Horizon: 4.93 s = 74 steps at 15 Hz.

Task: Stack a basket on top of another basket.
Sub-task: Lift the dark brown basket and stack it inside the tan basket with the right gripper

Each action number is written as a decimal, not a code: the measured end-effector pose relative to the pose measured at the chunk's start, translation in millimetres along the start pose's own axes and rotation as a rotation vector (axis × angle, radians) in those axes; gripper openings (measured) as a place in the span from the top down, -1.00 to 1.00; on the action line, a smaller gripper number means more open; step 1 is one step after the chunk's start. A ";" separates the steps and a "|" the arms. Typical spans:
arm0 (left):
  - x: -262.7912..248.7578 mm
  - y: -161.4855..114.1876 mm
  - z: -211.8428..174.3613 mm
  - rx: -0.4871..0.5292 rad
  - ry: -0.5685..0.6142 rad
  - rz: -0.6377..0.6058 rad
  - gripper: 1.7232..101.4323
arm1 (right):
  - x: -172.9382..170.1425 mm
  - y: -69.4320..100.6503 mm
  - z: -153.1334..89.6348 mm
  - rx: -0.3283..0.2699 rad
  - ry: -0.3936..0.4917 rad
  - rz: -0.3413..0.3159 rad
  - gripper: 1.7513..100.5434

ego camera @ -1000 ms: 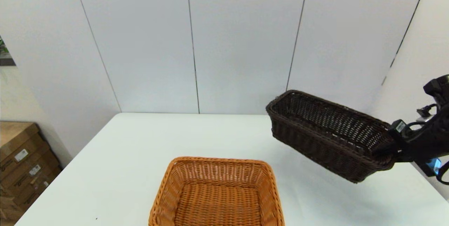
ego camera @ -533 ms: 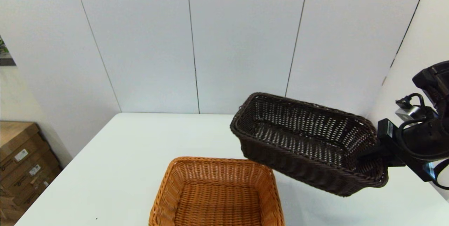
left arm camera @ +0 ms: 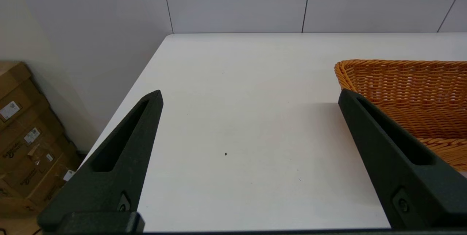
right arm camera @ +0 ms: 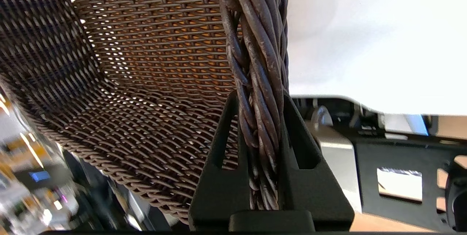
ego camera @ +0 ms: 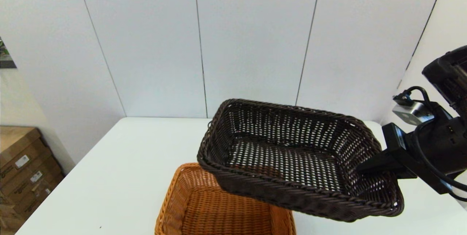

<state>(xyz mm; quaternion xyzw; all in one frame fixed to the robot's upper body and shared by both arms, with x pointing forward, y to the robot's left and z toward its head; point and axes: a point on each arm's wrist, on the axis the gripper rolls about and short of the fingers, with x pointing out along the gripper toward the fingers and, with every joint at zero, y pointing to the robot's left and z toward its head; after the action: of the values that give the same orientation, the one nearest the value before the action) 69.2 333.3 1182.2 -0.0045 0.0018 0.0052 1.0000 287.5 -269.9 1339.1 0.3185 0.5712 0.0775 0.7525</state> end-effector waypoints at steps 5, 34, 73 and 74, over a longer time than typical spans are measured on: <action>0.0 0.0 0.0 0.000 0.000 0.000 -0.93 | 9.9 15.8 -21.0 -0.065 0.093 0.002 0.74; 0.0 0.0 0.0 0.000 0.000 0.000 -0.93 | 70.2 85.6 -49.5 -0.166 0.223 0.082 0.74; 0.0 0.0 0.0 0.000 0.000 0.000 -0.93 | 115.5 77.8 -15.3 -0.177 0.072 -0.029 0.74; 0.0 0.0 0.0 0.000 0.000 0.000 -0.93 | 115.8 76.8 -14.6 -0.175 0.071 -0.032 0.74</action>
<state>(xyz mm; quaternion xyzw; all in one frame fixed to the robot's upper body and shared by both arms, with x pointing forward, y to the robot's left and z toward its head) 69.2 333.3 1182.2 -0.0045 0.0016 0.0052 1.0000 332.1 -148.2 1286.8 0.2396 0.5936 0.1264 0.7578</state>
